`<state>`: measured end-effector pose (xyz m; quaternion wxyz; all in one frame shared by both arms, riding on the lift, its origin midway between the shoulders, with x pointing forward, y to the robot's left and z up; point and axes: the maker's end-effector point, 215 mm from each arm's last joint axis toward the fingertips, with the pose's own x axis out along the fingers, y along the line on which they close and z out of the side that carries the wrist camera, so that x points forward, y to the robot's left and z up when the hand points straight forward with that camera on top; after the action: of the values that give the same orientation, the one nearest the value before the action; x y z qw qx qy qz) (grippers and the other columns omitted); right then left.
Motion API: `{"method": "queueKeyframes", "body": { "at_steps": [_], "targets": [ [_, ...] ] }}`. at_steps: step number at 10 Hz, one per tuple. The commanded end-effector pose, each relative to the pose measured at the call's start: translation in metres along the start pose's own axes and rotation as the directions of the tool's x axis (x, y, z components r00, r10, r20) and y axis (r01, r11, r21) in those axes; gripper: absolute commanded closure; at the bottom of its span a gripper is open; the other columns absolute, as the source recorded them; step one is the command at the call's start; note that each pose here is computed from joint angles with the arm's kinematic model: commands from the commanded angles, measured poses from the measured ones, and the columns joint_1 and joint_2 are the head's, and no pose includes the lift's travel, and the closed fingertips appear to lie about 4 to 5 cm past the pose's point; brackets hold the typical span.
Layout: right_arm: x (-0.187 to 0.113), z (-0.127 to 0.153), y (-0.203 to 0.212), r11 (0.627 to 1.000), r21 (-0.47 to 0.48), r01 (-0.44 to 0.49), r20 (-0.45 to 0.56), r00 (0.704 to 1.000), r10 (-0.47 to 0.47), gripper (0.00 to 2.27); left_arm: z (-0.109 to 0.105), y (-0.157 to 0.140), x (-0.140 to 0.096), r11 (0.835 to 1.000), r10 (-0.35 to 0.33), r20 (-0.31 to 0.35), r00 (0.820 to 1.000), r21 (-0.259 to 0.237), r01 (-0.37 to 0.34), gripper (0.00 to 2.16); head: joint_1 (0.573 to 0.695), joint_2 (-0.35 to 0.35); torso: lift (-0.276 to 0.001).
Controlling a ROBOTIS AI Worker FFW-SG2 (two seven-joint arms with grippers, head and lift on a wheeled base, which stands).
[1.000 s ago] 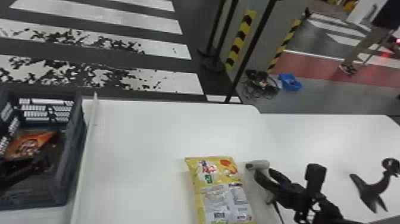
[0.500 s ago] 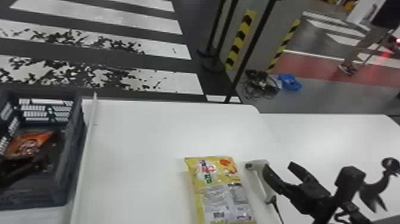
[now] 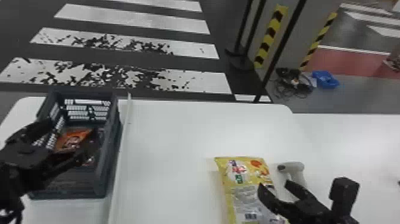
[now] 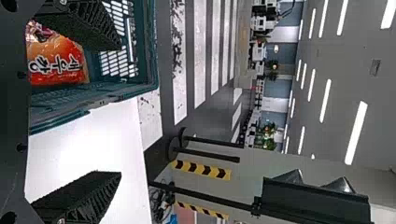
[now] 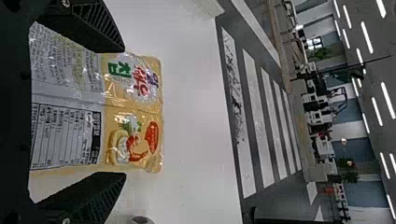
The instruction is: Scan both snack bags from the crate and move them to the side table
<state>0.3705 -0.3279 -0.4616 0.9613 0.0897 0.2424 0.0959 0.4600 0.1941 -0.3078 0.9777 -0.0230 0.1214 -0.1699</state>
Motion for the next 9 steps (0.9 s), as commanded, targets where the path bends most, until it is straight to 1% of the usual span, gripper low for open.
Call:
{"method": "queueKeyframes", "body": {
  "at_steps": [1, 4, 5, 6, 7, 8, 9],
  "targets": [
    [0.015, -0.023, 0.002, 1.000, -0.006, -0.003, -0.051, 0.999, 0.003, 0.05, -0.002, 0.003, 0.002, 1.000, 0.000, -0.005, 1.000, -0.003, 0.000, 0.03, 0.695, -0.187, -0.095],
    [0.030, -0.053, 0.005, 1.000, 0.004, -0.013, -0.123, 0.992, 0.013, 0.05, -0.009, 0.005, 0.010, 1.000, -0.002, -0.016, 1.000, -0.012, 0.001, 0.03, 0.695, -0.164, -0.095],
    [0.036, -0.066, 0.007, 1.000, -0.006, -0.015, -0.165, 0.986, 0.014, 0.15, -0.012, 0.008, 0.013, 1.000, 0.001, -0.022, 1.000, -0.014, -0.002, 0.03, 0.695, -0.161, -0.095],
    [0.043, -0.075, 0.004, 1.000, -0.018, -0.017, -0.201, 0.980, 0.013, 0.58, -0.013, 0.010, 0.016, 1.000, 0.004, -0.021, 1.000, -0.016, -0.005, 0.03, 0.695, -0.152, -0.095],
    [0.047, -0.075, 0.004, 1.000, -0.022, -0.019, -0.215, 0.977, 0.014, 1.90, -0.014, 0.010, 0.018, 1.000, 0.003, -0.022, 1.000, -0.021, -0.003, 0.03, 0.695, -0.145, -0.095],
    [0.049, -0.063, 0.005, 0.999, -0.040, -0.022, -0.178, 0.984, 0.015, 2.24, -0.014, 0.011, 0.020, 1.000, 0.004, -0.022, 1.000, -0.021, -0.005, 0.03, 0.695, -0.143, -0.095],
    [0.048, -0.052, 0.006, 0.998, -0.051, -0.027, -0.153, 0.988, 0.019, 2.24, -0.015, 0.011, 0.021, 1.000, 0.004, -0.023, 1.000, -0.023, -0.004, 0.03, 0.695, -0.142, -0.095]
  ]
}}
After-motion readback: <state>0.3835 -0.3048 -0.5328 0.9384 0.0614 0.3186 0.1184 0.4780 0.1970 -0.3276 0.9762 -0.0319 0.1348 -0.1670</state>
